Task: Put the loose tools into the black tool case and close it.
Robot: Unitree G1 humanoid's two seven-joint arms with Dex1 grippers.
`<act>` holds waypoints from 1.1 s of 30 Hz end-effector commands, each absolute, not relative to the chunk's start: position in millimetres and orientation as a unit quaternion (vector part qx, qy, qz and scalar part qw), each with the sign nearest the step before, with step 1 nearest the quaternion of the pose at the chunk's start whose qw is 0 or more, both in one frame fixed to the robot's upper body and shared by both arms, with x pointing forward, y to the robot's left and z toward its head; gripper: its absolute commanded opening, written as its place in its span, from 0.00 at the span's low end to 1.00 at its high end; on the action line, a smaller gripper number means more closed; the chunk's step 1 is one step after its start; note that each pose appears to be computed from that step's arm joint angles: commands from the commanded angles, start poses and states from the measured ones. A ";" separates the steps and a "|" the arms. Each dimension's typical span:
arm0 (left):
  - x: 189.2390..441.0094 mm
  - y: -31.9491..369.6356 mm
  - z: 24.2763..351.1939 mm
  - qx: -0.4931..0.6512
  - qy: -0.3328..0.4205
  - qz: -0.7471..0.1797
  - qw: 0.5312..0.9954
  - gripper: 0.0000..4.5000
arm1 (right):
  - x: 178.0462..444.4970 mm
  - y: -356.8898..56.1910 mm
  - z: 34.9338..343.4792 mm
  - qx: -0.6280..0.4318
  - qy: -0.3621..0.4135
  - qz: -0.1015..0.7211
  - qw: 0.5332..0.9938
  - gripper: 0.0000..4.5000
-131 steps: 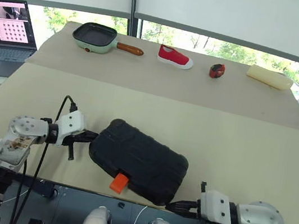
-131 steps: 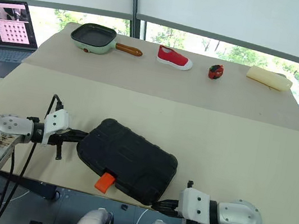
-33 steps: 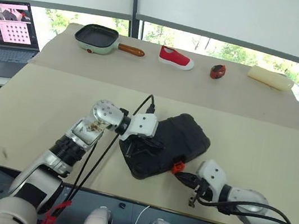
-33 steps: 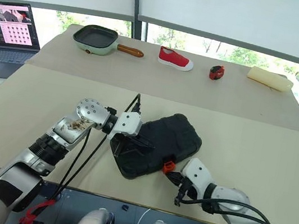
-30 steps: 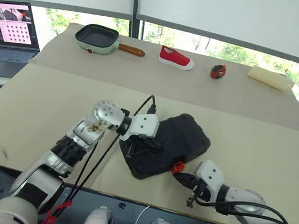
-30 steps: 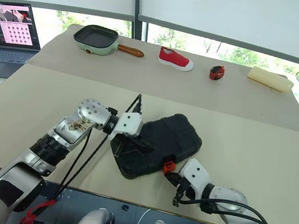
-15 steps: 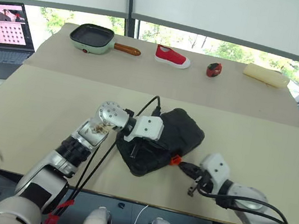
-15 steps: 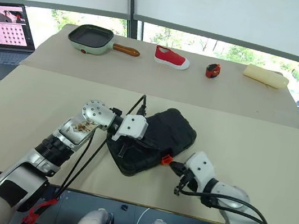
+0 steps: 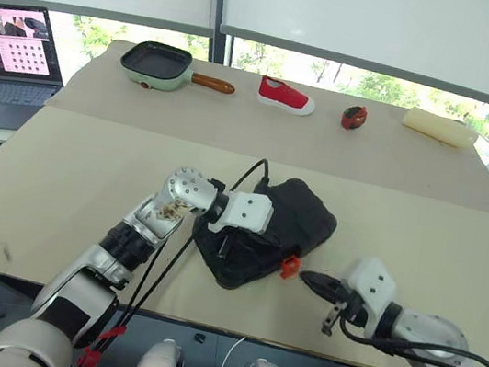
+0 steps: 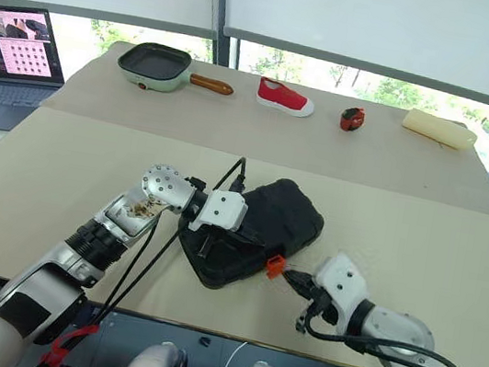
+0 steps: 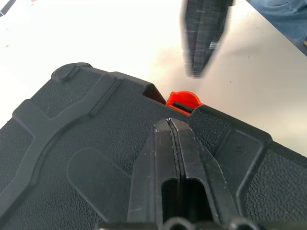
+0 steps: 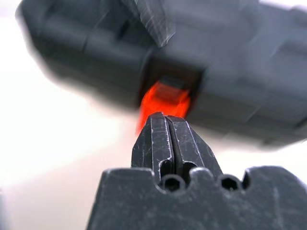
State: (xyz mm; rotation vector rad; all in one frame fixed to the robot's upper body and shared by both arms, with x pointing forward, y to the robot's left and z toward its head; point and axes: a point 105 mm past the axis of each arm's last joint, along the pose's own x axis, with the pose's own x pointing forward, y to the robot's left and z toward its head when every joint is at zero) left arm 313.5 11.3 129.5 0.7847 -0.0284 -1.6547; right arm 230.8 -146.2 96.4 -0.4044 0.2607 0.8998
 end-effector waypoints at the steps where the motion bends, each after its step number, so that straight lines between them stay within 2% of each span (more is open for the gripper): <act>1: 315.9 20.3 104.6 0.354 0.040 -0.713 0.605 0.01 | 230.3 -138.2 90.3 -0.203 0.125 0.438 0.867 0.00; 8: 316.6 18.2 106.0 0.355 0.038 -0.713 0.604 0.01 | 256.3 -134.8 67.4 -0.218 0.142 0.412 0.873 0.00; 15: 316.3 18.6 105.3 0.356 0.039 -0.713 0.603 0.01 | 282.6 -130.4 80.8 -0.211 0.081 0.369 0.902 0.00; 20: 317.1 19.3 103.9 0.357 0.040 -0.712 0.604 0.01 | 278.8 -123.8 120.2 -0.178 -0.007 0.371 0.912 0.00; 25: 318.9 19.1 101.7 0.358 0.040 -0.709 0.606 0.01 | 267.6 -120.1 142.9 -0.164 -0.038 0.389 0.906 0.00; 30: 320.2 17.7 101.4 0.356 0.039 -0.708 0.609 0.01 | 257.3 -114.2 142.7 -0.163 -0.023 0.418 0.893 0.00; 33: 321.1 17.2 100.8 0.355 0.039 -0.707 0.611 0.01 | 262.0 -117.7 139.1 -0.168 -0.012 0.410 0.896 0.00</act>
